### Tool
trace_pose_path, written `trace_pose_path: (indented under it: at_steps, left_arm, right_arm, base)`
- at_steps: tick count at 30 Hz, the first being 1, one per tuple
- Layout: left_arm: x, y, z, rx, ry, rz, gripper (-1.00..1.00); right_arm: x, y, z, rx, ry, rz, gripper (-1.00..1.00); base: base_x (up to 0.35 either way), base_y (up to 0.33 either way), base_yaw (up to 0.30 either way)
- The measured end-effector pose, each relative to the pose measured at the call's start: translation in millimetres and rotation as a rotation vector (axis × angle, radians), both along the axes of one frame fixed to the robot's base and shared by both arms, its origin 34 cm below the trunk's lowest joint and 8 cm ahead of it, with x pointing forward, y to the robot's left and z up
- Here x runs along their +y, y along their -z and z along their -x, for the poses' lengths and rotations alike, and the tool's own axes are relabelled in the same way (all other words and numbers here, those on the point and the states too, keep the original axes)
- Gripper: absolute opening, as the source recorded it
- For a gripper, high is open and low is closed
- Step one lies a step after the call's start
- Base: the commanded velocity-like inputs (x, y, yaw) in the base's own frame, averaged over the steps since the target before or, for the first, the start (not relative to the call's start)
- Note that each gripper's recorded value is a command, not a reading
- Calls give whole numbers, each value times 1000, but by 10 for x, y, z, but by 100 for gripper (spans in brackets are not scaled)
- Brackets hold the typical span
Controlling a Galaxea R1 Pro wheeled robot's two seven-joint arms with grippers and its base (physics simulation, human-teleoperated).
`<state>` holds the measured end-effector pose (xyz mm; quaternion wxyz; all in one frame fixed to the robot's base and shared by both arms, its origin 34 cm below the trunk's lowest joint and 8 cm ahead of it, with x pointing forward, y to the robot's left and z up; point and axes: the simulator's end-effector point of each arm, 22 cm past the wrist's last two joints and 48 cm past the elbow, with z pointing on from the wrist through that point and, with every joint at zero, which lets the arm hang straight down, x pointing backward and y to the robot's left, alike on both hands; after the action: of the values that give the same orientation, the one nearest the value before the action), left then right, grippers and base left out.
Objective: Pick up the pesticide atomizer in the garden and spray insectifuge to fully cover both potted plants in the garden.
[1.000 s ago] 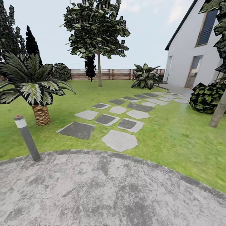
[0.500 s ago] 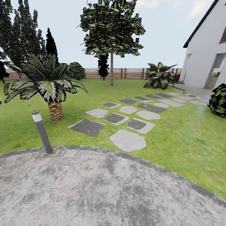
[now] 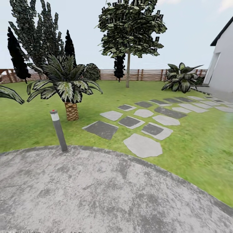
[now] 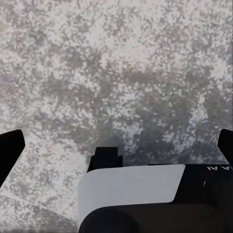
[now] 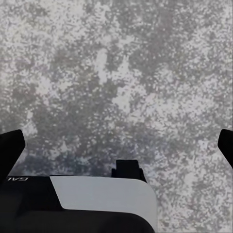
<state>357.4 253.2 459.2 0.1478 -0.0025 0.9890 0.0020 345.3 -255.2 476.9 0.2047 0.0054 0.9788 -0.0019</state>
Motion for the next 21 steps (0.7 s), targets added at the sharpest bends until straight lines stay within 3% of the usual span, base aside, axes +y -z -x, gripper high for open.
trace_pose_path:
  at_steps: [21]
  left_arm:
    - [-4,25,43,12,6,-1,100]
  right_arm:
    - [-2,24,40,12,0,0,100]
  base:
    - [0,-9,255]
